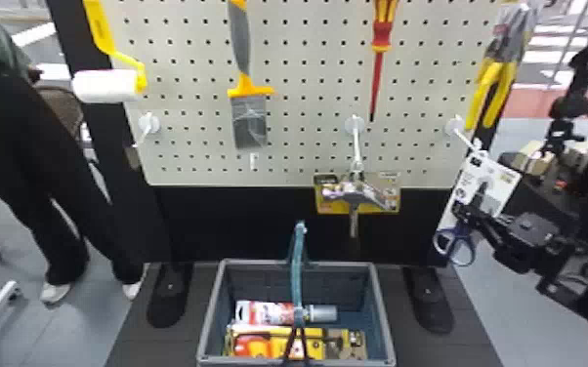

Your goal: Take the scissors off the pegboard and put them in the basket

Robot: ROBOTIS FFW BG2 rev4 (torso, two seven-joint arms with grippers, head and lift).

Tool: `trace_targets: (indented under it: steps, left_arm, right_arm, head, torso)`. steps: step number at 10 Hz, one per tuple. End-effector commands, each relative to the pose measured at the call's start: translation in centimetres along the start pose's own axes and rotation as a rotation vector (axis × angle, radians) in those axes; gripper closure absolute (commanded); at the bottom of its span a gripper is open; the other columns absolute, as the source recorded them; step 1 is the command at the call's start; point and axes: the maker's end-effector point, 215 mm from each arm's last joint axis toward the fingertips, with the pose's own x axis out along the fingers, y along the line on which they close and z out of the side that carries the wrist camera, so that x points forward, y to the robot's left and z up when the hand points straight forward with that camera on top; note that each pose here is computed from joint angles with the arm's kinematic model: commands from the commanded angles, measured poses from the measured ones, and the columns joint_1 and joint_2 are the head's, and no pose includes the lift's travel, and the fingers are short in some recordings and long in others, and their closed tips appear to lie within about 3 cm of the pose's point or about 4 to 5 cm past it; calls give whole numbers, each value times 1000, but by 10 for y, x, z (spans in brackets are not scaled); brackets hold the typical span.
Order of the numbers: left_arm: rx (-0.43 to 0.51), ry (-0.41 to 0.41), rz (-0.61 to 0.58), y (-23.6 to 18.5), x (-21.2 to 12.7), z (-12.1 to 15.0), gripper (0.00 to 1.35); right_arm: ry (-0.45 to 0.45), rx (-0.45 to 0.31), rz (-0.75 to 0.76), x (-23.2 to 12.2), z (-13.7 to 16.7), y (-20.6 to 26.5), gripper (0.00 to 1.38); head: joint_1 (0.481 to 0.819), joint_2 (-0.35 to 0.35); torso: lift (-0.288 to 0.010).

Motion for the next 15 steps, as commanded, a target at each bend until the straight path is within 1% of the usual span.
trace_targets:
  steps: [1, 4, 5, 6, 8, 9, 11, 12, 13, 15]
  left_arm:
    - [0, 0, 0, 0, 0, 0, 188]
    - [0, -1, -1, 0, 0, 0, 188]
    - [1, 1, -1, 0, 0, 0, 188]
    - [0, 1, -2, -1, 0, 0, 186]
    - [1, 1, 2, 1, 0, 0, 188]
    - [1, 1, 2, 1, 0, 0, 186]
    - [0, -2, 0, -1, 2, 0, 188]
    - [2, 1, -2, -2, 1, -1, 188]
    - [2, 1, -4, -3, 1, -1, 188]
    - [2, 3, -5, -3, 1, -2, 188]
  right_arm:
    - [-13, -3, 5, -2, 7, 9, 1200]
    - [-39, -31, 10, -3, 26, 18, 1200]
    - [-46, -30, 20, -4, 31, 25, 1200]
    - [-60, -19, 8, -13, 34, 32, 1200]
    - [-149, 39, -94, -39, 48, 46, 1200]
    - [-181, 73, -127, -49, 50, 53, 1200]
    - [-227, 107, -166, -59, 59, 61, 1200]
    - [-262, 148, -202, -65, 61, 63, 1200]
    - [-292, 187, -234, -68, 60, 64, 1200]
    - [-314, 268, -267, -68, 47, 66, 1200]
  head:
    - [549, 0]
    - [549, 0]
    - [549, 0]
    - [549, 0]
    - [549, 0]
    - [549, 0]
    - [549, 0]
    - [549, 0]
    - [549, 0]
    - [549, 0]
  torso:
    - [-100]
    - [-100]
    - [-100]
    - [-100]
    - [-100]
    - [-100]
    - [-100]
    - [-100]
    - [-100]
    - [-100]
